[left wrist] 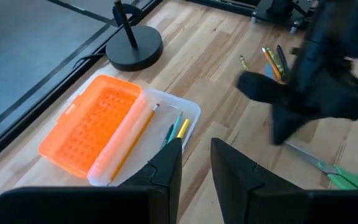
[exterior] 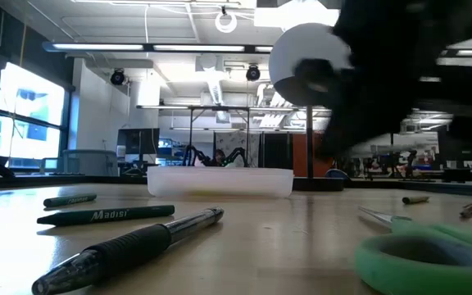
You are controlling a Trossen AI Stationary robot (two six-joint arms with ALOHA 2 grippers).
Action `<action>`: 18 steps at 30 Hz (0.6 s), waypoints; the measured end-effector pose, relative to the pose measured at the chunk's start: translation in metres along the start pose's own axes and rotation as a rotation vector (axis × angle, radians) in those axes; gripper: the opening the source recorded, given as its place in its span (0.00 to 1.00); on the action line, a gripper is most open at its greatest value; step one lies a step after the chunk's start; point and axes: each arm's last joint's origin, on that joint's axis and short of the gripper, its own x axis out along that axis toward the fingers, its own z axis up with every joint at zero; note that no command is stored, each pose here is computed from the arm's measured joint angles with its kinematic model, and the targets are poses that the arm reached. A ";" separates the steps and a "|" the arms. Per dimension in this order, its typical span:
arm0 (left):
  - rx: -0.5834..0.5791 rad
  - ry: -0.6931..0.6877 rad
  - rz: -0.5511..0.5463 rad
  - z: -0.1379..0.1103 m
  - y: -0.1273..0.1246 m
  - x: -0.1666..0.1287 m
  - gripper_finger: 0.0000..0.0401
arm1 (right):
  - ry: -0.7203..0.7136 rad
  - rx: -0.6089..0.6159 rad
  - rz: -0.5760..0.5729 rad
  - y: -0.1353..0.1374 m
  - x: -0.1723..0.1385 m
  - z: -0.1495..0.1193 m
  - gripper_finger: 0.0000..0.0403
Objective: Pick & place school supplies into a supply box
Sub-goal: Put the blue pencil into the transparent supply box
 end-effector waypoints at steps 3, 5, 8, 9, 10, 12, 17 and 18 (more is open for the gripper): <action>0.000 0.000 0.000 0.000 0.000 0.000 0.29 | -0.057 0.003 -0.114 -0.039 0.002 0.005 0.00; -0.001 0.000 0.000 0.000 0.000 0.000 0.29 | -0.123 0.034 -0.178 -0.066 0.003 0.003 0.00; -0.001 0.005 -0.004 0.000 0.000 0.000 0.29 | -0.248 0.111 -0.265 -0.108 0.002 -0.006 0.00; -0.001 0.008 -0.008 0.000 0.000 0.000 0.29 | -0.288 0.126 -0.267 -0.119 0.002 -0.010 0.00; 0.000 0.011 -0.010 0.000 0.000 0.000 0.29 | -0.324 0.141 -0.251 -0.129 0.004 -0.017 0.00; -0.001 0.011 -0.010 0.000 0.000 0.000 0.29 | -0.392 0.204 -0.203 -0.143 0.012 -0.028 0.00; -0.001 0.007 -0.006 0.000 0.000 0.000 0.29 | -0.393 0.253 -0.189 -0.150 0.042 -0.048 0.00; -0.001 0.000 -0.002 0.000 0.000 0.000 0.29 | -0.363 0.234 -0.206 -0.151 0.049 -0.048 0.00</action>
